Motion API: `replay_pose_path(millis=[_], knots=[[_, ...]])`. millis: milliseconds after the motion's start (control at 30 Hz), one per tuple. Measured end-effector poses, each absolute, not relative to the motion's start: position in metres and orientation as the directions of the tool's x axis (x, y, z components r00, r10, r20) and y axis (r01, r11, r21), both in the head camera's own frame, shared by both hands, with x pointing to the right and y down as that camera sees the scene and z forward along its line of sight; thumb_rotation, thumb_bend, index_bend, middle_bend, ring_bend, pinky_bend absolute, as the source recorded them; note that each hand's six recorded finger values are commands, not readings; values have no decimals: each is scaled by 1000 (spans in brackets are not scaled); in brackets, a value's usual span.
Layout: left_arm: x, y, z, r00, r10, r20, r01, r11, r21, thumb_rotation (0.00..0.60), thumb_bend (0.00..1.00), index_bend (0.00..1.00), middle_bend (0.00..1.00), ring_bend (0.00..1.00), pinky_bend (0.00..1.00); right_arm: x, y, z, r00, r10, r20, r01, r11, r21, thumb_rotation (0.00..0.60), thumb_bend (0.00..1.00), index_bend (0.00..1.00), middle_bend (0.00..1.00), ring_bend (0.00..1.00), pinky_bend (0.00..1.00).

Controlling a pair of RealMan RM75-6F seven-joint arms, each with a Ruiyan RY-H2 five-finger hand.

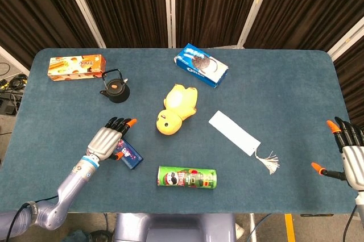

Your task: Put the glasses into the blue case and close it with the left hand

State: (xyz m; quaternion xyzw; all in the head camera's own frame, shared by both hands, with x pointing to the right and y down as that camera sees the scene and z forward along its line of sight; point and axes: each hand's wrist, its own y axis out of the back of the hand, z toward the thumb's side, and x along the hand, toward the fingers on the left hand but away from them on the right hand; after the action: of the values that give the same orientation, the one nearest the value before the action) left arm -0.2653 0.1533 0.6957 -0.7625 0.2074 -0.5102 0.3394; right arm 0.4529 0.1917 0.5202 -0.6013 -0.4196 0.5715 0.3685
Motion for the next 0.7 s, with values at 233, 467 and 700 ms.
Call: replay_pose_path(millis=[233, 467, 700], knots=[[-262, 139, 681, 422, -673, 608, 0, -671, -742, 600, 105, 0, 0, 0, 0, 454, 192, 520, -10, 926, -377, 83, -375, -923, 600, 0, 0, 0, 0, 0], [-286, 136, 676, 445, -605, 660, 107, -696, -710, 600, 103, 0, 0, 0, 0, 454, 192, 521, -10, 925, -379, 80, -378, -923, 600, 0, 0, 0, 0, 0], [-297, 145, 685, 457, -559, 691, 159, -713, -682, 600, 103, 36, 0, 0, 0, 452, 192, 523, -10, 923, -385, 74, -384, -920, 600, 0, 0, 0, 0, 0]])
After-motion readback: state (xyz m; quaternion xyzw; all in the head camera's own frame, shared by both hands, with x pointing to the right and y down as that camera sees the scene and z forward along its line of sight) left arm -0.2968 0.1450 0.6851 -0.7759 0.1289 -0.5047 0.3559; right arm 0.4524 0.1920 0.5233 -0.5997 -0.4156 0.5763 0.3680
